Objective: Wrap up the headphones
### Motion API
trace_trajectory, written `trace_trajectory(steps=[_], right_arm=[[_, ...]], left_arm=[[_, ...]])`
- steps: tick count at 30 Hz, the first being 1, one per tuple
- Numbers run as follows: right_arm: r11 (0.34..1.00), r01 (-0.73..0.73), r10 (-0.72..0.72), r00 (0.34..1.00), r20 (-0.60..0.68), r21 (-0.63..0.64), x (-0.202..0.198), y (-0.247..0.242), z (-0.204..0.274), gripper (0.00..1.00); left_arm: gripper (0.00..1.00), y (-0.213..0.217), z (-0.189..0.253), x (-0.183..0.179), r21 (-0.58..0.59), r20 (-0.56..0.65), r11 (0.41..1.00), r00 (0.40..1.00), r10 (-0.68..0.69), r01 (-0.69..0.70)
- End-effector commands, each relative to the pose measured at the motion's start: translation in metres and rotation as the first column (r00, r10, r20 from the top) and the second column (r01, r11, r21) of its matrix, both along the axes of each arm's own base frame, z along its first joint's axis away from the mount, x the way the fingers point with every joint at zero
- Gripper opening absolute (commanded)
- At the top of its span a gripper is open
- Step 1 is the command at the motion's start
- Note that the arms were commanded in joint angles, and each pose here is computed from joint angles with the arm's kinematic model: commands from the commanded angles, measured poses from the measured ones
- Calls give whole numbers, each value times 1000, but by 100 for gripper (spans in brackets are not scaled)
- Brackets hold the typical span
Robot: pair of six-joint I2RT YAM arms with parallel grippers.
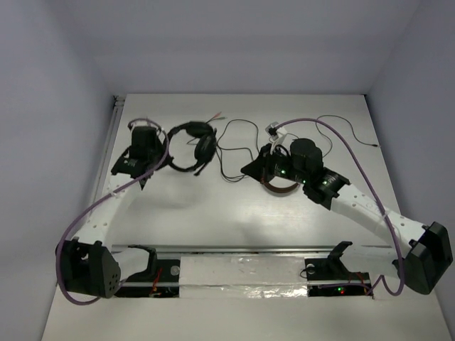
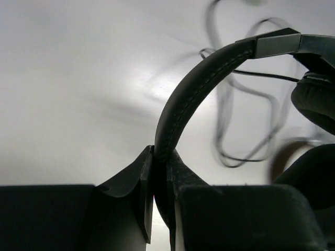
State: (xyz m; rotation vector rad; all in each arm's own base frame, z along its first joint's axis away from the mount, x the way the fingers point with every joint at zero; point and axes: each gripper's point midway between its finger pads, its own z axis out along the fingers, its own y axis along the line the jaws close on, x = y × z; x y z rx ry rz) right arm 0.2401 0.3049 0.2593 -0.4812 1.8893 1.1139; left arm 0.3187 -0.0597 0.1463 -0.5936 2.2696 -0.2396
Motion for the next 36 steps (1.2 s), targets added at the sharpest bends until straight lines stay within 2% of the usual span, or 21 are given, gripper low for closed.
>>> trace_trajectory(steps=[1,2,3,4,5,6,7,11,14,19,22,23,24,25,28,33,36], right_arm=[[996,-90,83,982,172,30,1,14,40,0],[995,-92,84,978,191,30,2,14,42,4],[997,-74,65,976,209,31,10,9,44,10],[997,-69,59,971,231,34,14,6,48,24],[997,-65,54,969,242,37,18,2,50,27],[998,-37,25,968,251,43,31,-12,52,30],[993,-102,84,967,242,61,24,-14,53,41],[988,-112,81,962,260,106,47,-22,55,68],[994,-86,64,961,270,71,66,-18,48,81],[984,-166,147,961,233,64,80,2,31,87],[981,-175,150,960,235,86,83,6,26,87],[981,-172,146,959,241,89,84,6,27,83],[982,-172,148,961,235,84,84,6,26,74],[979,-188,164,956,242,78,80,5,30,54],[966,-247,226,951,210,79,58,3,30,20],[959,-260,227,941,251,108,16,-11,64,7],[989,-118,94,970,225,93,24,-27,66,6]], left_arm=[[0,-36,79,5,-31,128,960,954,-271,277],[0,-43,104,8,-35,177,948,935,-307,317],[0,-49,109,8,-45,174,936,925,-337,349],[0,-58,114,2,-64,172,911,904,-392,407],[0,-63,120,1,-73,181,896,889,-420,438],[0,-65,131,2,-74,195,889,880,-432,453],[0,-70,137,-3,-88,203,875,869,-452,476],[0,-79,171,-8,-102,281,838,824,-493,536],[0,-85,189,-14,-117,313,813,798,-515,571],[0,-90,216,-21,-116,361,794,770,-526,597],[0,-89,221,-22,-111,365,794,768,-527,598],[0,-89,222,-22,-108,366,796,768,-526,596],[0,-88,222,-21,-104,367,797,768,-525,595],[0,-83,219,-18,-93,352,817,786,-508,570],[0,-75,214,-9,-64,340,849,811,-476,524],[0,-82,231,-4,-95,405,840,791,-458,535],[0,-86,249,0,-100,455,831,768,-451,547]])
